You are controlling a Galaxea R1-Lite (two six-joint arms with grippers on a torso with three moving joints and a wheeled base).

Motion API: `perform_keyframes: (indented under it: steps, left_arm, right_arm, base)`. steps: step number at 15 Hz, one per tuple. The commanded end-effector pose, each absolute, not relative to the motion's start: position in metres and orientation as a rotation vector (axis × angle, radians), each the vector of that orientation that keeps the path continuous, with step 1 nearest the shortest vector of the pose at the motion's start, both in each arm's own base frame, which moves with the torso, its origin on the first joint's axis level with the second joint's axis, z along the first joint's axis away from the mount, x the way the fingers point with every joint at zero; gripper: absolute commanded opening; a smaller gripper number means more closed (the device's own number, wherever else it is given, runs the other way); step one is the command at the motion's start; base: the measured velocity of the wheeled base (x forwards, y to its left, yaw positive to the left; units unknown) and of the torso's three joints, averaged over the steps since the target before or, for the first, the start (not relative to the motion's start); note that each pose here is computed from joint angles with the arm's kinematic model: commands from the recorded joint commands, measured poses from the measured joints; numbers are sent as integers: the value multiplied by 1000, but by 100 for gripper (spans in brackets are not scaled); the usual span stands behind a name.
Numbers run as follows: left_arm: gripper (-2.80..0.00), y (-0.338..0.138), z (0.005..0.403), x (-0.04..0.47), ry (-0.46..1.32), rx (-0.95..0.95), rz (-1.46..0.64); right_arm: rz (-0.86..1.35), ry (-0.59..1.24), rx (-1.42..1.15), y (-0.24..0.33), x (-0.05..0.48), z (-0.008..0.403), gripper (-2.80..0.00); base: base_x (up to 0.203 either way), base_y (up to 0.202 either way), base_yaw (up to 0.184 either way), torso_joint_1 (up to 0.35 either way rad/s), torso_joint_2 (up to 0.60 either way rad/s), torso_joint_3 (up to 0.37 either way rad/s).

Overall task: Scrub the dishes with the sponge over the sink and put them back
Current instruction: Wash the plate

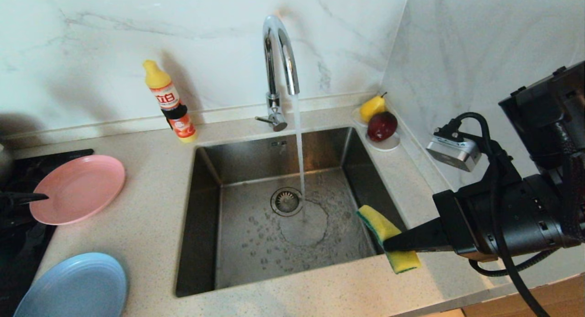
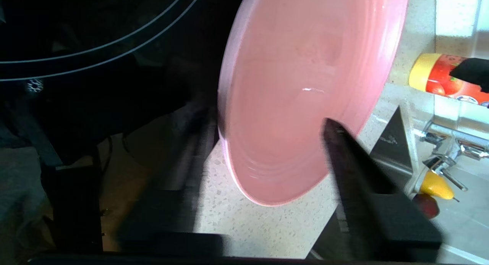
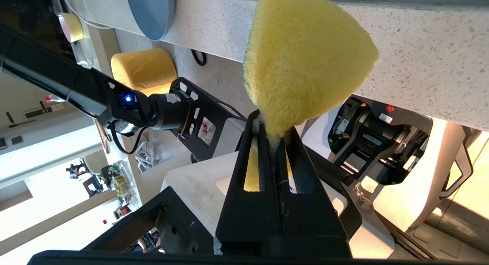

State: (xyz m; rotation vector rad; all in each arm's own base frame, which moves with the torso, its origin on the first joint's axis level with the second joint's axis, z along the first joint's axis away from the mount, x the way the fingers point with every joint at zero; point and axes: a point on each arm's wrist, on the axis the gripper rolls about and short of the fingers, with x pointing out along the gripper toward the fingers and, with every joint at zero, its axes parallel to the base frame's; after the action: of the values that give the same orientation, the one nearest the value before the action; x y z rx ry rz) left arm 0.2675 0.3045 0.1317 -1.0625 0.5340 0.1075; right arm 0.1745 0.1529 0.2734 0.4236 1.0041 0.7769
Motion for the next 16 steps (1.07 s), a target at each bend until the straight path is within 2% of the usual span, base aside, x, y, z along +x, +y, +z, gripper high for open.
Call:
perform_keyframes:
  steps: [1,11,16]
  left_arm:
    - [-280,305,130,268,536,-1069,105]
    - [-280,308,133,270,530,-1066,115]
    - [-280,314,143,271,545,-1001,266]
  right_arm:
    - [776,1014,426,153,174,272,-280]
    - [767,1017,428,151,173,271,-280]
    - [765,1018,428,150,173,270,-280]
  base:
    - [0,0,0,0,0,0]
    - [0,0,0,0,0,0]
    - [0,0,0,0,0,0]
